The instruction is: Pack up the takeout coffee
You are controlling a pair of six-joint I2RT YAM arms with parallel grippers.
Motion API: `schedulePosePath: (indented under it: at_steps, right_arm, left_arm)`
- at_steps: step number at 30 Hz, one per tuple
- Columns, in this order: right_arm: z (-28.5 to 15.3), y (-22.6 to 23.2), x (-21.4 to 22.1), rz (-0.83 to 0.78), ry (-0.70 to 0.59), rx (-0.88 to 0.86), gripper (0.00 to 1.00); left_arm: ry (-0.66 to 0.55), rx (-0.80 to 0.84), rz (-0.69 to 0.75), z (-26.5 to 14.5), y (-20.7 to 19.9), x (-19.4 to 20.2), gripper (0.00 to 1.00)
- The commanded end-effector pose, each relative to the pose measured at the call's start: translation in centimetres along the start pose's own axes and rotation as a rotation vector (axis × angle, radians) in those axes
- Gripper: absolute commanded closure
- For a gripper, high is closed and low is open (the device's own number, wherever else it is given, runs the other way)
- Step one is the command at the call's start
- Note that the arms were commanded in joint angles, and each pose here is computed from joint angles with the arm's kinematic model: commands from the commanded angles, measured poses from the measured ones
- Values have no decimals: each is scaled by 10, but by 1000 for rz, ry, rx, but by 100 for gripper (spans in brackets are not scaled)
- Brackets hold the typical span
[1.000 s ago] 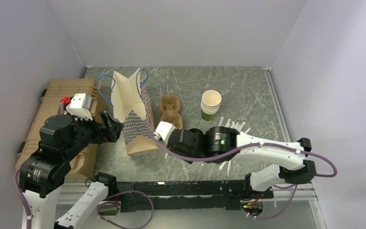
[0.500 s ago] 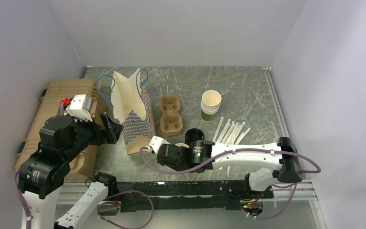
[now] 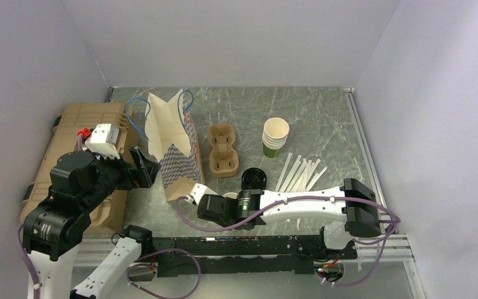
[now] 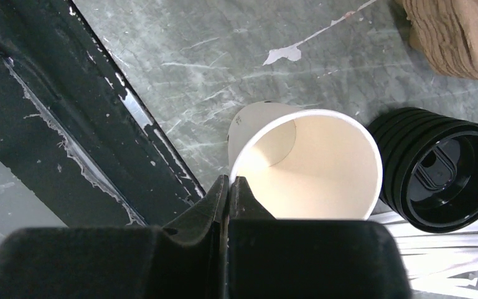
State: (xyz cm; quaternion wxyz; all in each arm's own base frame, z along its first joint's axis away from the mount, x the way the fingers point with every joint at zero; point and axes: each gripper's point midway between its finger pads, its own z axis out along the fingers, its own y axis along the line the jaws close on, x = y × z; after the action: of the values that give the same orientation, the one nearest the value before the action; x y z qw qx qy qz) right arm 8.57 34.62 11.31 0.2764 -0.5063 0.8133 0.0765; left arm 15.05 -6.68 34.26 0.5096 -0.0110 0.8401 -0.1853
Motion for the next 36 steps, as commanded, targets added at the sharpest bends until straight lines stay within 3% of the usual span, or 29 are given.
schedulePosePath:
  at_steps: [1, 4, 10, 20, 29, 36]
  right_arm:
    - [4, 3, -7, 38, -31, 2, 100]
    - [5, 2, -3, 42, -26, 6, 97]
    - [2, -1, -2, 63, -33, 21, 75]
    - [-51, -26, -37, 115, -153, 70, 51]
    - [-104, -67, -51, 192, -237, 145, 47]
    - [-90, -111, -34, 333, -142, 185, 51]
  left_arm:
    - [-39, -4, -5, -8, -1, -8, 1]
    - [-38, -3, -7, -8, 0, -7, 1]
    - [-34, -11, -6, -9, 1, -5, 1]
    - [-37, -15, -3, -10, 3, -5, 1]
    - [-32, -18, 1, -9, 4, -2, 1]
    - [-35, -17, 4, -8, 4, -2, 1]
